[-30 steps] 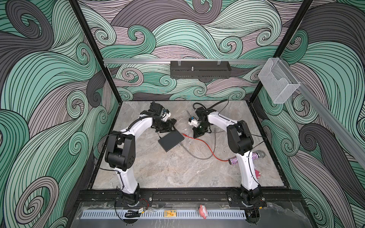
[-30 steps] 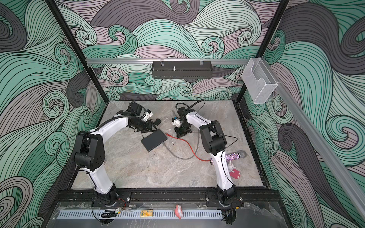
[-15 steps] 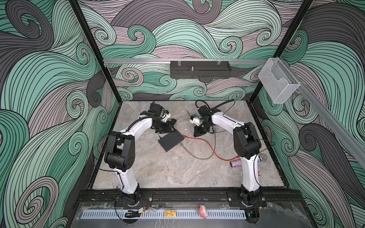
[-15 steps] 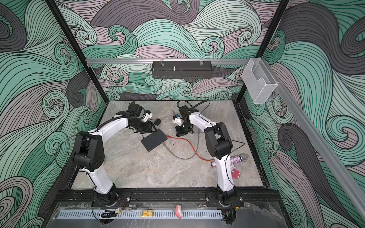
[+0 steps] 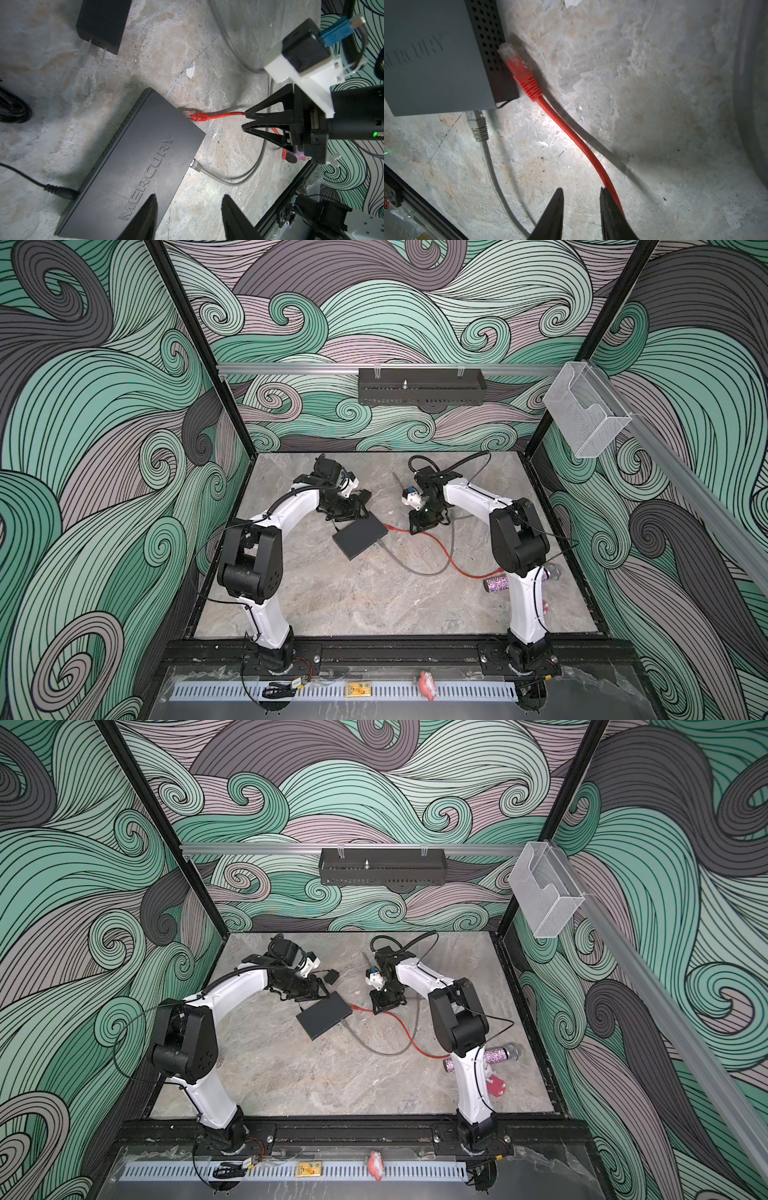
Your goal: Insert the plug into the switch port
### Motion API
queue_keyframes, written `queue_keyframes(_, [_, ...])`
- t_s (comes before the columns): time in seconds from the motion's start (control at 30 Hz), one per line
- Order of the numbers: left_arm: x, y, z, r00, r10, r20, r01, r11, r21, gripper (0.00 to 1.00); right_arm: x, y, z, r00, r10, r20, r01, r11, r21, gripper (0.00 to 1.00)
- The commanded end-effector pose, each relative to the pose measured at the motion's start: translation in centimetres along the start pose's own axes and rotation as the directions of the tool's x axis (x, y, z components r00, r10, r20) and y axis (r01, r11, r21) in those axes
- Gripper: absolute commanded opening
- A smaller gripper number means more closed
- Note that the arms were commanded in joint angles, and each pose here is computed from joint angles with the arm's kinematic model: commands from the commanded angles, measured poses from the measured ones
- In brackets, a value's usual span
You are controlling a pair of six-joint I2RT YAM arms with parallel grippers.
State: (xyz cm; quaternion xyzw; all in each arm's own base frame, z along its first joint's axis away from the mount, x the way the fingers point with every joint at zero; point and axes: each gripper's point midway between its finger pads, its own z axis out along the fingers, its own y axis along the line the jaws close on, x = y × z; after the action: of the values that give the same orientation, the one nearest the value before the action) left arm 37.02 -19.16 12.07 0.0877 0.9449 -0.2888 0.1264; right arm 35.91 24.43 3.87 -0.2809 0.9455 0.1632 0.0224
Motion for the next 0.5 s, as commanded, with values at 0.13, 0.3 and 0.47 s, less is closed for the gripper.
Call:
queue_keyframes(0.13, [0.1,-0.5,-0.8,1.0,0.01,0.013,-0.01,1.0,-0.004,0.53,1.8,-1.5,1.1,0.997,0.01,-0.078,-0.004,0.997,0.074,0.32])
queue_keyframes(0.3, [0.1,-0.5,-0.7,1.0,0.009,0.012,-0.009,1.0,-0.003,0.53,1.6,-0.7,0.9,0.998,-0.002,-0.065,0.004,1.0,0.028,0.33])
queue_keyframes(0.47, [0.1,-0.4,-0.8,1.0,0.011,0.013,-0.011,1.0,-0.008,0.53,1.7,-0.4,0.9,0.998,-0.001,-0.064,0.002,1.0,0.013,0.33])
